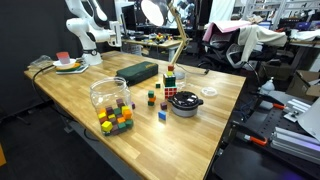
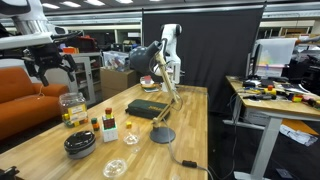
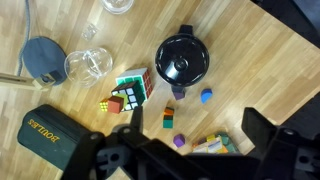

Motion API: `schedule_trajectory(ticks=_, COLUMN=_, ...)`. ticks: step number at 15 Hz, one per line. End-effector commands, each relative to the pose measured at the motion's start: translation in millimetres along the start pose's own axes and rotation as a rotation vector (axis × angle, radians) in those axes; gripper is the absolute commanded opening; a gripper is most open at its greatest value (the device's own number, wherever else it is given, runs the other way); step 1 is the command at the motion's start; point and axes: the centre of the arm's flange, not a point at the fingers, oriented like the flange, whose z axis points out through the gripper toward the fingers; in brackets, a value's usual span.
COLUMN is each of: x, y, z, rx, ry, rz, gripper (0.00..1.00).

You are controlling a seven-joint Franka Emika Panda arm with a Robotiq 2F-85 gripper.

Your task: Place the blue block on the tower of blocks

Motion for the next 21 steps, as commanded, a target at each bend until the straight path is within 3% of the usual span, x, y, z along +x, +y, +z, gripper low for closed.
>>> schedule_trajectory(ticks=1, x=-1, y=1, z=0, rx=0.0, ry=0.001, rz=0.003, gripper=1.0)
schedule_trajectory(ticks=8, x=-1, y=1, z=0, rx=0.0, ry=0.001, rz=0.002, gripper=1.0)
schedule_trajectory(ticks=9, x=6, y=2, z=3, rx=-0.04, ry=-0.008, rz=-0.02, gripper=1.0)
schedule_trajectory(ticks=12, x=33, y=-12, z=14, rx=-0.05, ry=-0.004, rz=-0.106, gripper=1.0)
schedule_trajectory(ticks=16, x=78, y=-38, z=41, rx=-0.021, ry=0.002, rz=-0.195, gripper=1.0)
schedule_trajectory(ticks=21, x=123, y=-47, z=77, rx=0.017, ry=-0.032, rz=-0.148, gripper=1.0)
